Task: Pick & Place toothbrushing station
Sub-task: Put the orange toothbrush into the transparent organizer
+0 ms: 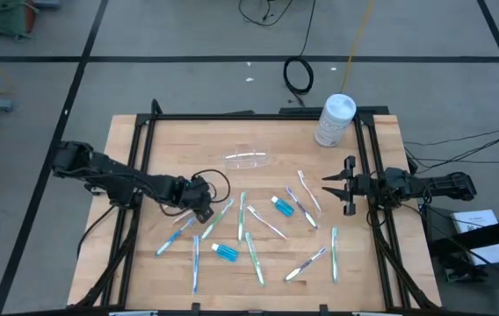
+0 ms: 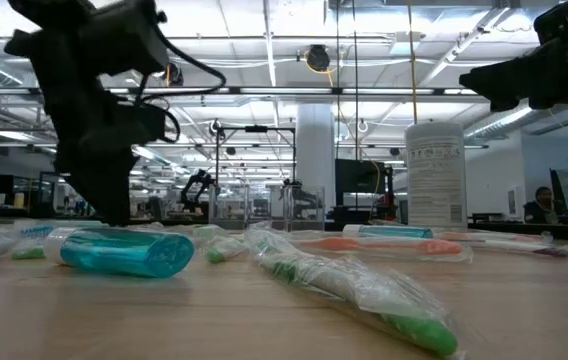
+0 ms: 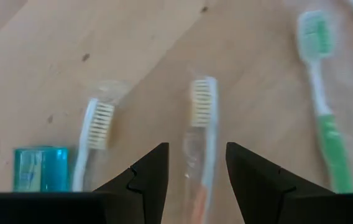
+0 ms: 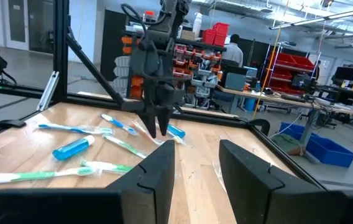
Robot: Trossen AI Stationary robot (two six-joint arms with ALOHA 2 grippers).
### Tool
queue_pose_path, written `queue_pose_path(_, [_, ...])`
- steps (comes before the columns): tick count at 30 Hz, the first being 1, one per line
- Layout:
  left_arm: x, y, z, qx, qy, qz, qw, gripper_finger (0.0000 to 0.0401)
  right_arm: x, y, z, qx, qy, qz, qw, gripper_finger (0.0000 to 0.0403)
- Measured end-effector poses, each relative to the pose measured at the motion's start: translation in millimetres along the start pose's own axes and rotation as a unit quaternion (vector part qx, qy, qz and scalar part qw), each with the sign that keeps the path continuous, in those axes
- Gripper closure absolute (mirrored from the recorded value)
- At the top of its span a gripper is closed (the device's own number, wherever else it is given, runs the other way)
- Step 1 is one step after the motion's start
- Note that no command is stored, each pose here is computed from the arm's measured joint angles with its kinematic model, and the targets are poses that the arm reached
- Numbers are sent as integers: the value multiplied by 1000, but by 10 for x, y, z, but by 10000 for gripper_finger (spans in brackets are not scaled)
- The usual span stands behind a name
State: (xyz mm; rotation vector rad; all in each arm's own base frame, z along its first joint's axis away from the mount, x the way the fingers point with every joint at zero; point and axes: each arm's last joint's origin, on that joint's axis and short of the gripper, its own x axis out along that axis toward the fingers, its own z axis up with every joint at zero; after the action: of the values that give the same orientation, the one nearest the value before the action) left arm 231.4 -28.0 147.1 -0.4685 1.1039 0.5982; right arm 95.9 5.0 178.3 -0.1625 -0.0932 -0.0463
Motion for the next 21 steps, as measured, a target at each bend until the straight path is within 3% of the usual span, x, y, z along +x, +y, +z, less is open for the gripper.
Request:
queue_pose_path(12, [263, -41, 37, 41, 27, -4, 999, 243, 0, 0, 0, 8, 0, 0, 1000, 284])
queue_pose_path(21, [215, -39, 51, 70, 19, -17, 997, 332, 0, 0, 0, 29, 0, 0, 1000, 284])
